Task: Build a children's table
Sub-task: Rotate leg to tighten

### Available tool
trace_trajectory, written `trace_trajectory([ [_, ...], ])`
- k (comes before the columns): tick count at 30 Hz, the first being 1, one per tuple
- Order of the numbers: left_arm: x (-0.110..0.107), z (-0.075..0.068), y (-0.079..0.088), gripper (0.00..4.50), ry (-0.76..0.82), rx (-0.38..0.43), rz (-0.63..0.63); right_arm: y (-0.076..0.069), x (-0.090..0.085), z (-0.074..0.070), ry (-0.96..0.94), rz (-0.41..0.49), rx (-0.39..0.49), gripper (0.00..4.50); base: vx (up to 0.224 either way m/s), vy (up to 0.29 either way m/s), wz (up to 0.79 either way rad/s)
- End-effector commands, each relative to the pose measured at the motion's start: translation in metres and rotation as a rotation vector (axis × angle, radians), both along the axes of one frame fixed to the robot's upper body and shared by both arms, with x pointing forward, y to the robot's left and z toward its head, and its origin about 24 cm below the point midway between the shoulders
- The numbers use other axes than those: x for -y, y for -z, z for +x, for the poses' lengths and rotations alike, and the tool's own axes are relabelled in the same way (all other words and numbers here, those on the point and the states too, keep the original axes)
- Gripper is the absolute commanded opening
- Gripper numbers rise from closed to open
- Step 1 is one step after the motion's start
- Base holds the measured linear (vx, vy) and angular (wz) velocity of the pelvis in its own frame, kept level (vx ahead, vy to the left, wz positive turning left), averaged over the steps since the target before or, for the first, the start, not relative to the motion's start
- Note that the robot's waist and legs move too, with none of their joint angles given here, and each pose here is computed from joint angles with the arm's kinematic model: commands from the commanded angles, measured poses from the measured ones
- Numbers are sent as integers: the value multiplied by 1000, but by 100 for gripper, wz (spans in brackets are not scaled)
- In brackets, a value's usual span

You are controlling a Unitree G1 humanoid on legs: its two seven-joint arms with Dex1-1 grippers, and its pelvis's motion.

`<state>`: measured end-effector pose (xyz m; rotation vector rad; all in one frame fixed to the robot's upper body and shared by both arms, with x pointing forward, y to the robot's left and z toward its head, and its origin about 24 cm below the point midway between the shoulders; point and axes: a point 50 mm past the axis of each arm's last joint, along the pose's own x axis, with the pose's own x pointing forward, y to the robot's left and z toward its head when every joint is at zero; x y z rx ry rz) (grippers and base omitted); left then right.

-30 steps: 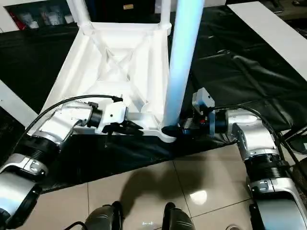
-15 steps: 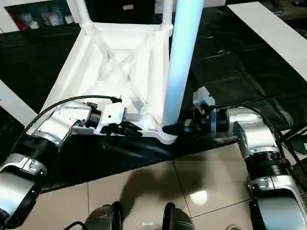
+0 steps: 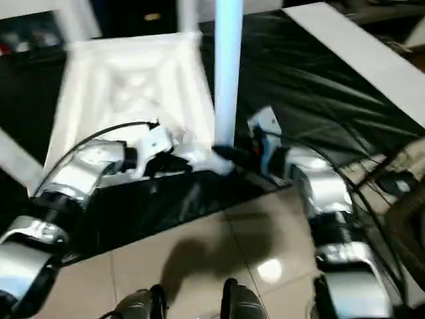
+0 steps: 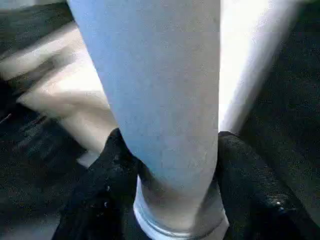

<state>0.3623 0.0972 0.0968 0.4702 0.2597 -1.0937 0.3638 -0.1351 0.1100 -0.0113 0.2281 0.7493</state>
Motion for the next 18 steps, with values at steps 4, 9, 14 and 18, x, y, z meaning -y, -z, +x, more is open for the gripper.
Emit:
trace_trajectory([
  [4,52,1,-1,0,-94,-22,-77,32,-25,4,214,-15,-163,201,-45,45,-11],
  [9,63,1,-6,0,-116,-9,-100,26,-29,4,229,42,-136,269,-12,-45,14],
  [14,59,1,-4,0,-131,-5,-68,20,-25,6,236,32,-67,306,62,-21,-13],
  [18,49,2,-3,0,-122,10,-45,18,-16,5,228,48,-23,338,0,0,0],
])
